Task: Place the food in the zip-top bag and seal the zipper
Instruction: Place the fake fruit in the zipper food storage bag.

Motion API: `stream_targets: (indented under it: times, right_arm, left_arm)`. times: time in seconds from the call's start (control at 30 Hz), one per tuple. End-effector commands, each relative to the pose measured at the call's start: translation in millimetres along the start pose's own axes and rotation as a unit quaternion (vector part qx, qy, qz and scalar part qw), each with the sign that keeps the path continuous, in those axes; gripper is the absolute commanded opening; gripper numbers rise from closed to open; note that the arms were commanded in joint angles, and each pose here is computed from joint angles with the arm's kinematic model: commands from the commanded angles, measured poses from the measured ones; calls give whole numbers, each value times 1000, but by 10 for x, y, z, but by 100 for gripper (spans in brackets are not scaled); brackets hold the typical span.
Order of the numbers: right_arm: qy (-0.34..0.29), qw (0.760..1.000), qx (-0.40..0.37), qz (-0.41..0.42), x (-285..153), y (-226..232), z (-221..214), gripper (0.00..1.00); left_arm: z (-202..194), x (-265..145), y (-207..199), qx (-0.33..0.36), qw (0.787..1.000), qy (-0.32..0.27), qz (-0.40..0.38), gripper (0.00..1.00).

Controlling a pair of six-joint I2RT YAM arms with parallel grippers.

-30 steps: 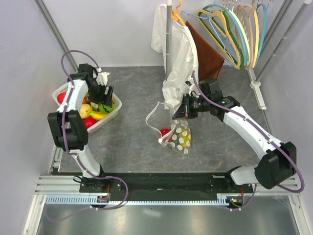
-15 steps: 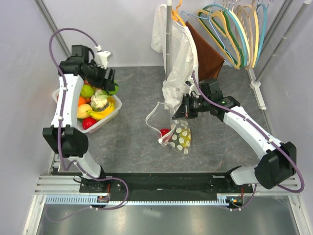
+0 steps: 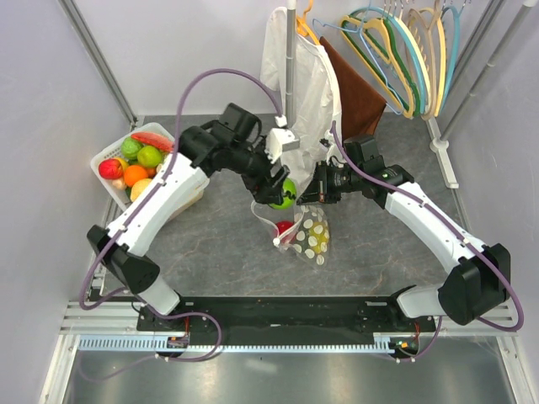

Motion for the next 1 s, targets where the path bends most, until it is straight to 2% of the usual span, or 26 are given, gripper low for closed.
stream_targets:
  times: [0.0,0.1,0.27,0.37,0.5,0.57,0.67,0.7,0.73,0.8,0.83,0.93,0.97]
  right_arm:
    - [-11,1000,-15,18,-72,91,73,0]
    - [-10,1000,-16,17,-80,77,55,0]
    - [-12,1000,-11,14,-90,46,63,0]
    - [-12,1000,-8,16,-93,51,65,0]
    - [-14,1000,-9,18,-107,59,74,0]
    - [-14,1000,-9,18,-111,58,67,0]
    - [-14,1000,-8,19,-112,47,66,0]
    - [-13,1000,-7,18,-104,38,61,0]
    - [-11,1000,-7,20,-96,39,57,0]
    - [-13,1000,-6,22,-89,37,60,0]
    - [-15,1000,-5,22,-94,41,67,0]
    - [-18,1000,-7,24,-108,55,68,0]
    - [-16,1000,-7,24,-107,52,62,0]
  left_arm:
    - [-8,355,97,-22,999,20,25,72]
    - [0,485,180,-25,999,25,28,80]
    - [1,478,203,-20,999,26,38,99]
    - [-7,369,198,-19,999,19,46,100]
    - [26,-69,281,-54,997,-29,57,100]
    - [-5,-425,513,-78,991,-62,94,100]
    - [-225,-985,850,-104,976,-81,173,100]
    - [-305,-1109,950,-94,974,-74,195,100]
    - [-477,-1301,1108,-120,965,-63,225,100]
    - [-661,-1492,1300,-125,956,-40,264,99]
    - [-841,-1721,1454,-150,942,-37,299,98]
    - [-1191,-1956,1700,-185,928,-8,324,96]
    - [-1328,-1911,1742,-207,931,14,301,95]
Point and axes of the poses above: each gripper's point midway between its finger pads, its own x axis out along the fingers, its own y axis along the line the jaws close on, z = x × y, the point moved 7 cm from there along -x, back along the fingers, and after that the axes turned 1 degree about -x, right-handed, at the moved point
